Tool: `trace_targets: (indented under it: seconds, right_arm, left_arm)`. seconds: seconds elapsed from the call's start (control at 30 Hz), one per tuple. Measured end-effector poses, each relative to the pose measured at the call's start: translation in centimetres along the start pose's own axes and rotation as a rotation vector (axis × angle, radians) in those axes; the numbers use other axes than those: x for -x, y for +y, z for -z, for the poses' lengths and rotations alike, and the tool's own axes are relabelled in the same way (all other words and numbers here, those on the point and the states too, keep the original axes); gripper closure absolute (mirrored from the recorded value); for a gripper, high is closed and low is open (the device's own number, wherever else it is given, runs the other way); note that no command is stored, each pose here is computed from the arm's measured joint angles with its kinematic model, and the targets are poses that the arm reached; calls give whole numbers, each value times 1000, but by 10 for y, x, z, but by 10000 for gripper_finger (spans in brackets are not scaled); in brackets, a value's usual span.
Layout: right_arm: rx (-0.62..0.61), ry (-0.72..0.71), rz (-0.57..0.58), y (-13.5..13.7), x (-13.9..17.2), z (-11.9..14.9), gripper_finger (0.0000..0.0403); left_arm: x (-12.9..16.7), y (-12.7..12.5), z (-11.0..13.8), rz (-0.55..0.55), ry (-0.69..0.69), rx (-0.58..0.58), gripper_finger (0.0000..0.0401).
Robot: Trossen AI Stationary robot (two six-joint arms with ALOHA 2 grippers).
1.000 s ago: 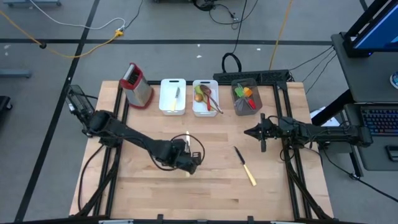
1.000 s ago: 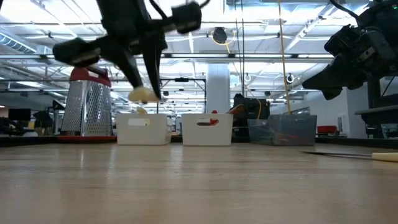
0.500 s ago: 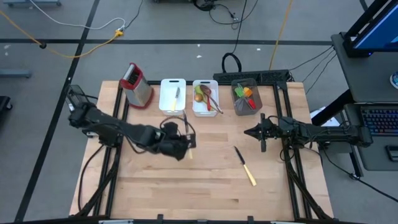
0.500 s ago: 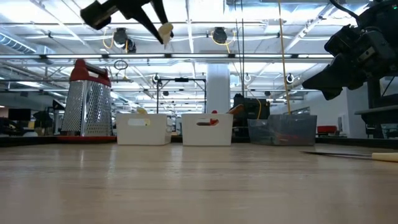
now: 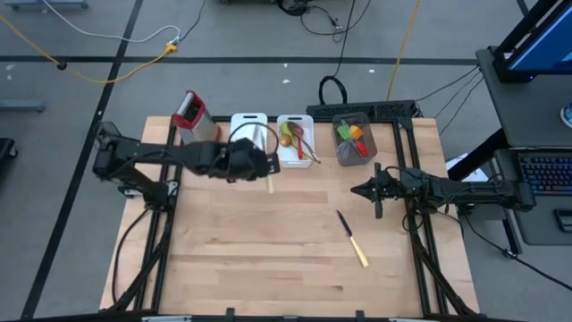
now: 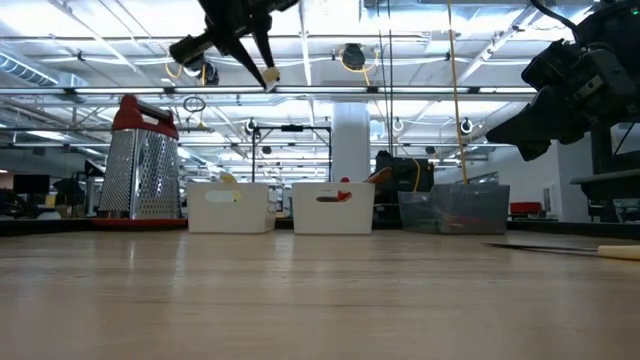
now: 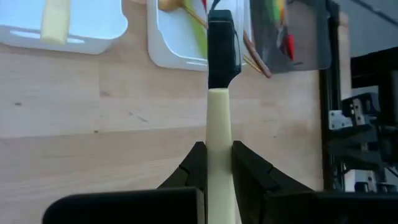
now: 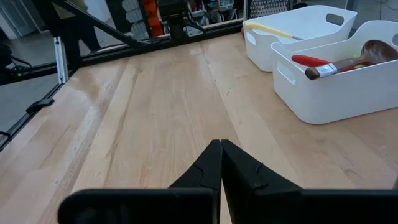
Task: Pick & Place Kitchen Items
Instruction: Put the yellow table knife into the left white bin
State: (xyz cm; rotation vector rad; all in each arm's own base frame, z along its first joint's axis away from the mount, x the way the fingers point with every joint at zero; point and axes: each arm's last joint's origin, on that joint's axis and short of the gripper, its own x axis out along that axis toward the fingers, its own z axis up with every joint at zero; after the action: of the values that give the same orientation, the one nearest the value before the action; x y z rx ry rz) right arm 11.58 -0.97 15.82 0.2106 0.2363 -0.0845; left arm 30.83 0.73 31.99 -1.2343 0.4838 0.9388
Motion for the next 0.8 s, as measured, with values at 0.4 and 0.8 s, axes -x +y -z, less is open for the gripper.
trace_targets:
  seconds: [0.4, 0.8]
  right_arm:
    - [0, 0, 0, 0, 0, 0, 403]
    - [0, 0, 0, 0, 0, 0, 403]
  left_arm:
    - [-19, 23, -65, -159, 177, 86, 367]
    - [-24, 39, -103, -183, 284, 226, 367]
